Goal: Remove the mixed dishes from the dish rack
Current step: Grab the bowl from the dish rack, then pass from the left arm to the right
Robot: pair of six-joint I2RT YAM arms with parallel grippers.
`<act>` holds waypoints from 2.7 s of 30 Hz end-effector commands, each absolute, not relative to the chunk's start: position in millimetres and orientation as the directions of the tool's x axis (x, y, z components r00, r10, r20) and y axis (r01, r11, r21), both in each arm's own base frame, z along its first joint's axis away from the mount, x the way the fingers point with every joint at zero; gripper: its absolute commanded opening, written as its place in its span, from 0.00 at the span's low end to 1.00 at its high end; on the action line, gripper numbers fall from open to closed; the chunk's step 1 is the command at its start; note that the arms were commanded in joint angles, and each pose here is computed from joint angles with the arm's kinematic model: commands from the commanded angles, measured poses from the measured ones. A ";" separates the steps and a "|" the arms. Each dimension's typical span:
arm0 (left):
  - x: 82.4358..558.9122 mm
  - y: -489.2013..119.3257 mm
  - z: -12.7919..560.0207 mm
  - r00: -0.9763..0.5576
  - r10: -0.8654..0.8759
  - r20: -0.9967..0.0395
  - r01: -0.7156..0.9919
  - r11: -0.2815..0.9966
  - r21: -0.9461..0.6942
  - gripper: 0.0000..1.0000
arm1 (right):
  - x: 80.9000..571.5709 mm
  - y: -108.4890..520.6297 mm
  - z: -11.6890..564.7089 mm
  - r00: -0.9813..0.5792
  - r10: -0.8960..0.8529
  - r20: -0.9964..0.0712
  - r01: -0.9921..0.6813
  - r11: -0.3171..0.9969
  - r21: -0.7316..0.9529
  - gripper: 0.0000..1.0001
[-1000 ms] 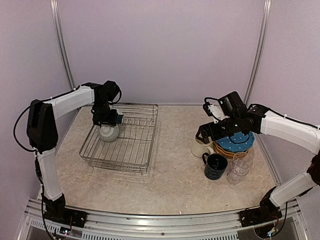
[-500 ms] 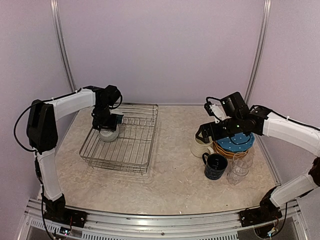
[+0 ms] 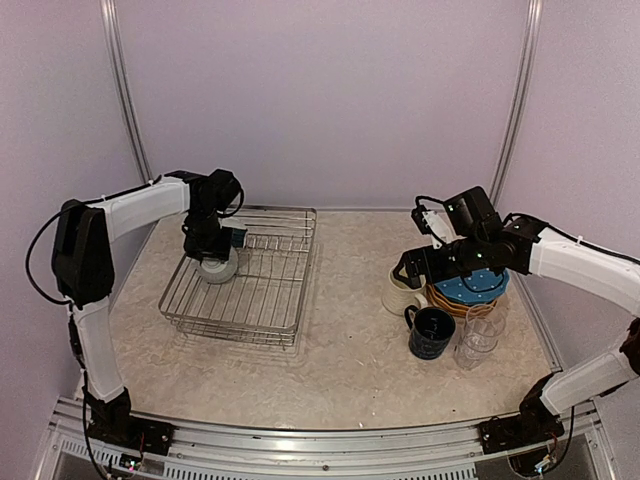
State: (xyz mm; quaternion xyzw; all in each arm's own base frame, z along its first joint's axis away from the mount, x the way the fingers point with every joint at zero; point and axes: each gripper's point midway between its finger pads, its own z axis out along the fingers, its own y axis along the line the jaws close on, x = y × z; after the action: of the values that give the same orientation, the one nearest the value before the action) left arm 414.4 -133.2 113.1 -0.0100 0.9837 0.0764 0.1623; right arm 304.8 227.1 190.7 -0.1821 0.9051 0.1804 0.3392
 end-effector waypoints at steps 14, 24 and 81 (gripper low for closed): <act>400.9 -141.6 139.1 -0.931 -0.037 -0.364 -0.056 0.997 0.043 0.32 | 307.0 237.8 191.8 -0.719 -0.146 -0.680 -0.444 0.849 0.287 0.96; 371.4 -164.6 156.5 -0.934 -0.089 -0.346 -0.041 0.989 -0.144 0.31 | 306.8 290.2 210.0 -0.702 -0.039 -0.711 -0.518 0.713 0.473 0.96; 322.3 -197.7 236.3 -0.929 -0.312 -0.200 0.052 0.426 -0.903 0.30 | 318.0 548.7 240.4 -0.794 0.099 -0.599 -0.593 0.089 0.800 0.87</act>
State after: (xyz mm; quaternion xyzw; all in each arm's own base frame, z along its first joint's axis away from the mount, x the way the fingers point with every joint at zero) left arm 325.7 -187.2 207.4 -0.1099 0.8590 -0.4740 0.1592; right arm 335.6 534.1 207.6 -0.1421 0.7425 0.6039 0.2523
